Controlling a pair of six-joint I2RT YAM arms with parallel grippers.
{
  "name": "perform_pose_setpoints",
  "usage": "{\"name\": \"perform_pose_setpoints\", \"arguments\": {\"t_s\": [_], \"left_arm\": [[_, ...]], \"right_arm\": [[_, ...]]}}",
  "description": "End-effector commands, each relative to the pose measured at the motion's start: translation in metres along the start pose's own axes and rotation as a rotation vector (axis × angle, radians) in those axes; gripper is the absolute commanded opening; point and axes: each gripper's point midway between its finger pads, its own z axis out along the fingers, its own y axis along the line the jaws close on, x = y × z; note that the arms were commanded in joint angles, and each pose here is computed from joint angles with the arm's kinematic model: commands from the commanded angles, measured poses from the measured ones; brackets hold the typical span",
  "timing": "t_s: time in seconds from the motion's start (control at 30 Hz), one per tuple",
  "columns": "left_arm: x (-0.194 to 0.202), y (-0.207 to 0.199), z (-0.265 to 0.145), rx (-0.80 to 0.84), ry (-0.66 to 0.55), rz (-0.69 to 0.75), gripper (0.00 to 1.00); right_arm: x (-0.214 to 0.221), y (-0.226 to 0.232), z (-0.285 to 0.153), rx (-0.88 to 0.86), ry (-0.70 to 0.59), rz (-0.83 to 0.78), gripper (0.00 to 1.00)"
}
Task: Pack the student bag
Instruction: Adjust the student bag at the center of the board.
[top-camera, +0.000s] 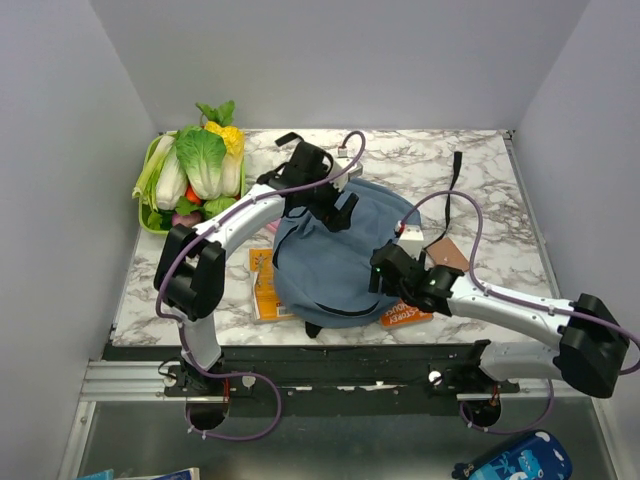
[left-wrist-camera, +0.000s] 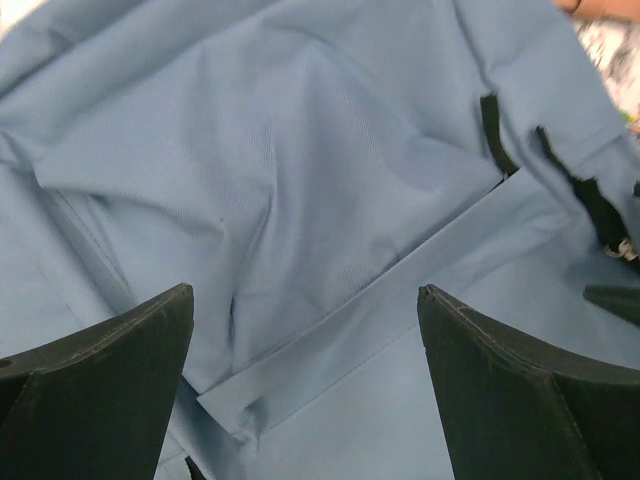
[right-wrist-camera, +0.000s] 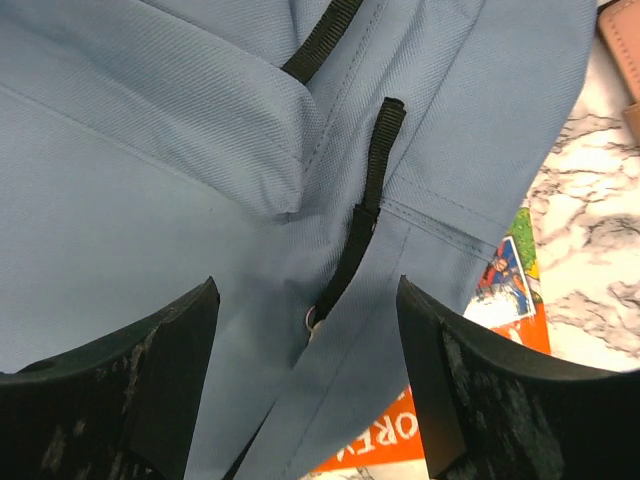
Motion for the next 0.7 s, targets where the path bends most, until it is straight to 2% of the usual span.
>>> {"name": "perform_pose_setpoints", "arguments": {"t_s": [0.0, 0.13, 0.4, 0.5, 0.6, 0.63, 0.67], "left_arm": [[0.012, 0.004, -0.003, -0.011, 0.005, 0.097, 0.99], [0.033, 0.003, -0.006, -0.011, 0.043, 0.139, 0.99], [0.035, 0.017, 0.009, -0.041, 0.066, 0.164, 0.99], [0.036, 0.021, 0.012, -0.048, 0.071, 0.176, 0.92], [0.038, 0.020, 0.012, -0.036, 0.083, 0.188, 0.79], [0.042, 0.017, 0.012, -0.021, 0.098, 0.190, 0.70], [0.045, 0.016, 0.012, -0.013, 0.109, 0.187, 0.65]], "right_arm": [[-0.008, 0.023, 0.017, -0.078, -0.031, 0.094, 0.79], [-0.007, 0.023, 0.031, -0.062, -0.032, 0.098, 0.73], [-0.001, 0.018, 0.038, -0.037, -0.023, 0.097, 0.61], [-0.001, 0.012, 0.035, -0.032, -0.033, 0.103, 0.55], [0.003, 0.001, 0.031, -0.015, -0.040, 0.102, 0.46], [0.005, -0.003, 0.031, -0.006, -0.039, 0.100, 0.42], [0.005, -0.007, 0.030, 0.006, -0.048, 0.100, 0.41]]}}
